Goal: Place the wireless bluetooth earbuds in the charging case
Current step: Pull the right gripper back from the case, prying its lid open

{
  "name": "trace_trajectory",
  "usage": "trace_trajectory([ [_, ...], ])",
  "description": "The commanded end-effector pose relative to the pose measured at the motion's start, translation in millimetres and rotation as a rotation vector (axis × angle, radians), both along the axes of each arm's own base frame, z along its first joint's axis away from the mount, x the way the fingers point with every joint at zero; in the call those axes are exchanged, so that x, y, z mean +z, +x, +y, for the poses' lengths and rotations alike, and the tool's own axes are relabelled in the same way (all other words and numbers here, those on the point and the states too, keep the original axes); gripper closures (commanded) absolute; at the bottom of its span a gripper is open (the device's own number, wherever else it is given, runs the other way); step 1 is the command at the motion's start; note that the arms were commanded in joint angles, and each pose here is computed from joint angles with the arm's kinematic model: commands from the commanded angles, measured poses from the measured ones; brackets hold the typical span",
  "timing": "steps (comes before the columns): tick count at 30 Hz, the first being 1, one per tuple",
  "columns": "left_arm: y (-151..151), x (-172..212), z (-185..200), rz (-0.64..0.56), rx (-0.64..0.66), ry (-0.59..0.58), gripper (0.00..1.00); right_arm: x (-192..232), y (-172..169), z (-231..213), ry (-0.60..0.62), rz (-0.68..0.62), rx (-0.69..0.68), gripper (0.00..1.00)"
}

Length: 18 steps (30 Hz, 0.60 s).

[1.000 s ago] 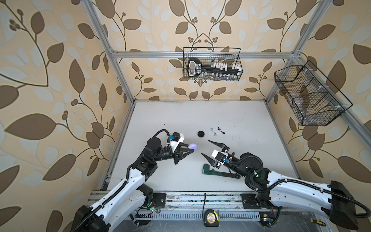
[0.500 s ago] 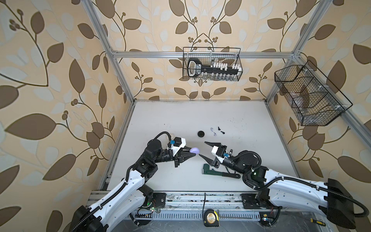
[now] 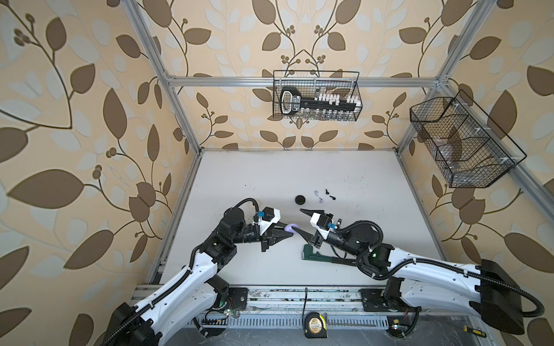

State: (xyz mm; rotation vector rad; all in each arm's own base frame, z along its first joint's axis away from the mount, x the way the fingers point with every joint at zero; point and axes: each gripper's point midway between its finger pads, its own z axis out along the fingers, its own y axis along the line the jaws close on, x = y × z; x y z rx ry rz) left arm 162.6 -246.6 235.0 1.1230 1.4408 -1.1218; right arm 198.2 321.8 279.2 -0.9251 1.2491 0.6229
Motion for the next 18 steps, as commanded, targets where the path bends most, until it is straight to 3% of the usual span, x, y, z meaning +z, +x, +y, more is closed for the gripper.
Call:
trace_trajectory([
  [1,-12,26,-3,-0.101,-0.055,-0.045,1.0,8,9,2,0.006,-0.021,-0.038,0.39],
  [8,-16,29,-1,-0.119,-0.056,-0.055,1.0,0,32,-9,0.008,0.013,-0.104,0.41],
  [18,-8,27,-1,-0.107,-0.017,-0.042,1.0,12,-1,-9,0.024,-0.026,-0.004,0.38],
])
